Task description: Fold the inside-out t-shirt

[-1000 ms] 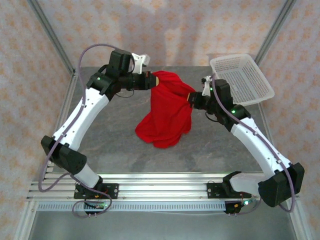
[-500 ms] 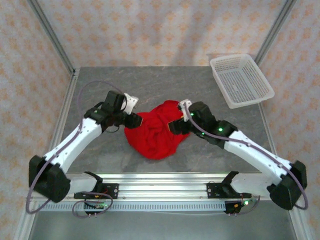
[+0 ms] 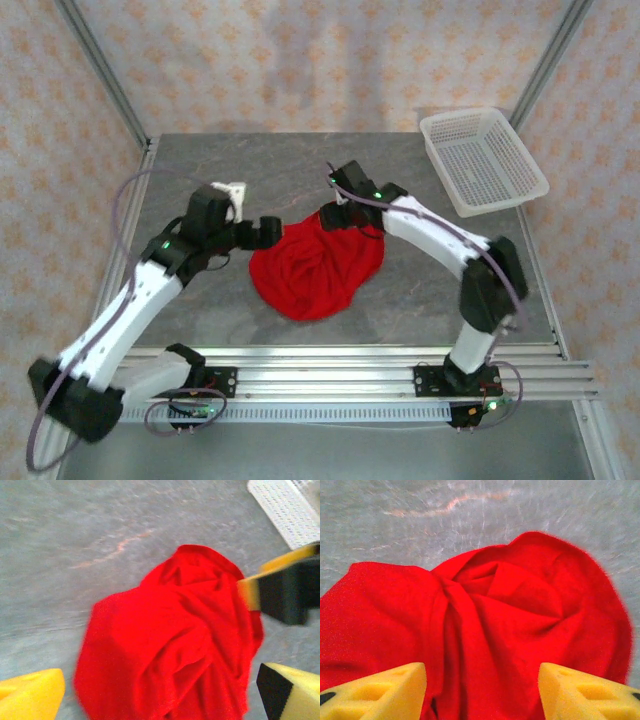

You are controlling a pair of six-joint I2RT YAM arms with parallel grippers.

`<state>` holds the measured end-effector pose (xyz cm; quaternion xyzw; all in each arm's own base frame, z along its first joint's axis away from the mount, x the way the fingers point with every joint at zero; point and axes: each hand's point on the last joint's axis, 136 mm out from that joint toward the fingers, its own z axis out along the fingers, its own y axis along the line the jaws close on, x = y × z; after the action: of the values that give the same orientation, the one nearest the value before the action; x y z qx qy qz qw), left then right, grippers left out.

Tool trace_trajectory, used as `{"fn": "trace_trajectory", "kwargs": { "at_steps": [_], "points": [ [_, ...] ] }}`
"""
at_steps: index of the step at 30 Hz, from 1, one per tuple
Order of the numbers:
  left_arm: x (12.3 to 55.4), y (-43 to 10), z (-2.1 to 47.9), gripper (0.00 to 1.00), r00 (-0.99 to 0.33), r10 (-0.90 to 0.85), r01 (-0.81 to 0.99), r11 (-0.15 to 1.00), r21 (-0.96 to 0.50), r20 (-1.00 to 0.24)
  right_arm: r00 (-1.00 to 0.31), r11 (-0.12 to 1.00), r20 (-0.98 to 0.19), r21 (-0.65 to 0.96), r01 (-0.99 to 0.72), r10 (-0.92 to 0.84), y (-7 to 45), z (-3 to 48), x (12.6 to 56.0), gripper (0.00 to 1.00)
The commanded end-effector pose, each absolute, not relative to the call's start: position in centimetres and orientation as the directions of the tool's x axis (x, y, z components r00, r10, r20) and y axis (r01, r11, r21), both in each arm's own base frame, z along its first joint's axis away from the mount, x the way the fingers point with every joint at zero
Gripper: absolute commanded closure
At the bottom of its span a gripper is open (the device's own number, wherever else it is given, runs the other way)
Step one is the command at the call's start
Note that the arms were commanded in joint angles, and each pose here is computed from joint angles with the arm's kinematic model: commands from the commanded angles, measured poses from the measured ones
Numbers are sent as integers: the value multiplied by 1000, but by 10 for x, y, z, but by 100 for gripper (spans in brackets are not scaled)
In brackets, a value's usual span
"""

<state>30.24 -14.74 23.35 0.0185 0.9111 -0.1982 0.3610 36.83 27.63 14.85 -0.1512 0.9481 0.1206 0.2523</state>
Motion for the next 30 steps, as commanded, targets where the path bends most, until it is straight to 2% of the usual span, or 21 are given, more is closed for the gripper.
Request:
{"fn": "trace_trajectory", "kwargs": {
  "at_steps": [1,4,6,7,10,11,13,15,19,21,25,26,30],
  "points": [
    [294,-195,217,0,-845,-40,183,916,-358,-534,-935,925,-301,265,-273,-190,289,109,361,41],
    [302,-212,201,0,-872,-94,122,908,-400,-480,-960,903,-200,345,-255,-195,315,82,364,42],
    [307,-219,191,0,-880,-143,73,901,-427,-453,-973,935,-162,290,-203,-162,310,64,372,48],
    [308,-217,185,0,-885,-155,47,909,-415,-439,-976,949,-163,256,-185,-147,305,60,377,54],
    [309,-207,162,0,-902,-174,-28,938,-347,-396,-978,952,-170,261,-160,-117,303,60,383,90],
    [308,-205,154,0,-907,-177,-43,942,-334,-382,-979,947,-173,284,-151,-105,303,64,383,98],
    [307,-204,140,0,-917,-184,-68,946,-316,-354,-982,944,-178,310,-114,-60,299,73,385,100],
    [305,-204,121,6,-932,-181,-85,951,-297,-313,-980,928,-199,367,-70,4,294,91,388,100],
    [299,-196,70,26,-969,-180,-135,961,-243,-172,-966,847,-230,532,-27,114,285,140,385,100],
    [301,-183,54,35,-958,-257,-217,938,-271,-124,-957,826,-253,564,-24,145,273,162,380,100],
    [309,-126,61,66,-872,-459,-396,866,-306,-169,-912,817,-307,575,52,274,218,200,373,100],
    [309,-110,67,71,-856,-482,-417,858,-299,-187,-891,802,-314,591,88,329,200,206,372,100],
    [295,-68,82,72,-828,-512,-455,852,-259,-230,-835,789,-344,592,163,430,151,209,362,100]
  ]
}}
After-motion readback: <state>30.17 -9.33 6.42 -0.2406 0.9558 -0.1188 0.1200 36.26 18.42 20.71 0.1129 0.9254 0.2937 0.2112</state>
